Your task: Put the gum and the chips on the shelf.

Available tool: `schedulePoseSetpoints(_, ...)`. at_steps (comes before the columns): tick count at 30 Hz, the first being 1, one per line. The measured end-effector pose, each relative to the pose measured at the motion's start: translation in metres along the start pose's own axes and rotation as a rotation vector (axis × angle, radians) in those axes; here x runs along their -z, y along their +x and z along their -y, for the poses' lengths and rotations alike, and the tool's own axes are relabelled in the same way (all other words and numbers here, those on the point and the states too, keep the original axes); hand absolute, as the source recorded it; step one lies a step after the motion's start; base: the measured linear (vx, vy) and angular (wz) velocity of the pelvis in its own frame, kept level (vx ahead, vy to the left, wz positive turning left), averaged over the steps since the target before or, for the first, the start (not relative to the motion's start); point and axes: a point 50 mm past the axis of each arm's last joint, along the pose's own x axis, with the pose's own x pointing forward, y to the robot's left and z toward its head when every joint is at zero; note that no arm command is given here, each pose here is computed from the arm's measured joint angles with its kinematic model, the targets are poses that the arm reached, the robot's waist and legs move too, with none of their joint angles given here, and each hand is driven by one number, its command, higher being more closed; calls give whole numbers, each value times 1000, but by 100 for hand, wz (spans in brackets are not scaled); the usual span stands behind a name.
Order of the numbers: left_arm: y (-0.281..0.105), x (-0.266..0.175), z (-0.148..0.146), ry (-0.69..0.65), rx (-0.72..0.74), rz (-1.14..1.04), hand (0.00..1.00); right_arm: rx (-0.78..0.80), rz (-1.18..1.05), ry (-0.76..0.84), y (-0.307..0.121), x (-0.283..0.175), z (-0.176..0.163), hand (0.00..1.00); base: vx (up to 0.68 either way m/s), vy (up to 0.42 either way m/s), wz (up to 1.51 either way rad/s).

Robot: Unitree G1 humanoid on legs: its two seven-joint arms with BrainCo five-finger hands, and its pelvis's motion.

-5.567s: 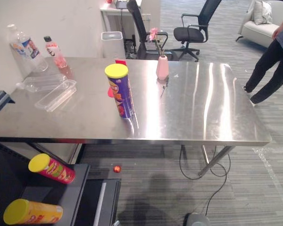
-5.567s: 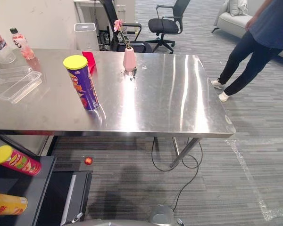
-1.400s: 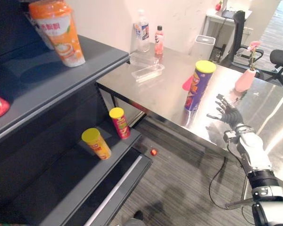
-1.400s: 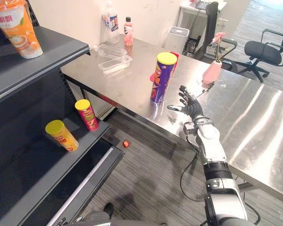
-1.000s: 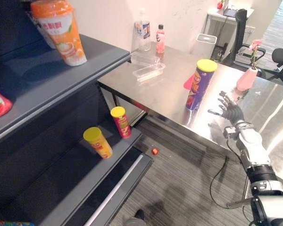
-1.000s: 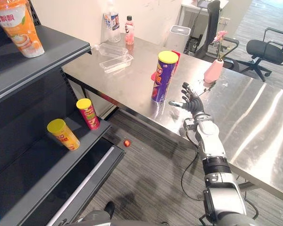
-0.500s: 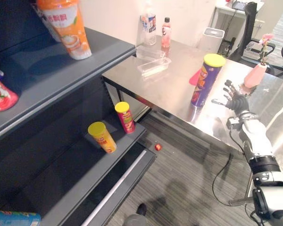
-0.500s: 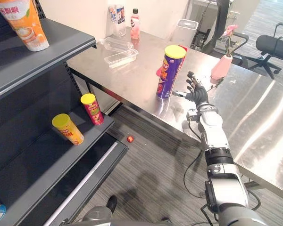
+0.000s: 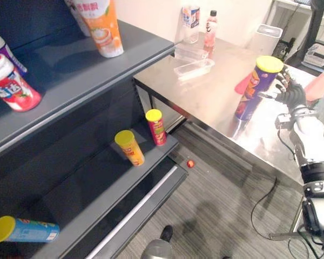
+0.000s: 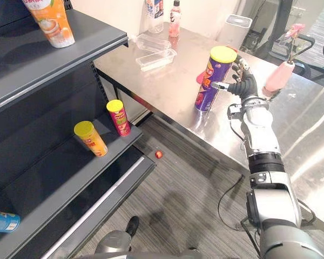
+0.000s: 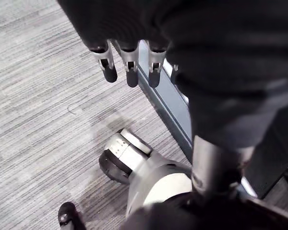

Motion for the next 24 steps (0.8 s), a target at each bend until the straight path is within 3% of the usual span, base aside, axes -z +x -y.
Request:
schedulePoseSetpoints(23, 1, -7, 9, 22, 42, 33, 0, 75, 44, 38, 18, -24, 8, 0, 0, -2, 3)
schedulePoseSetpoints(24, 1, -7, 9, 24, 43, 33, 0, 76, 44, 38, 18, -24, 8, 100, 0, 0, 0)
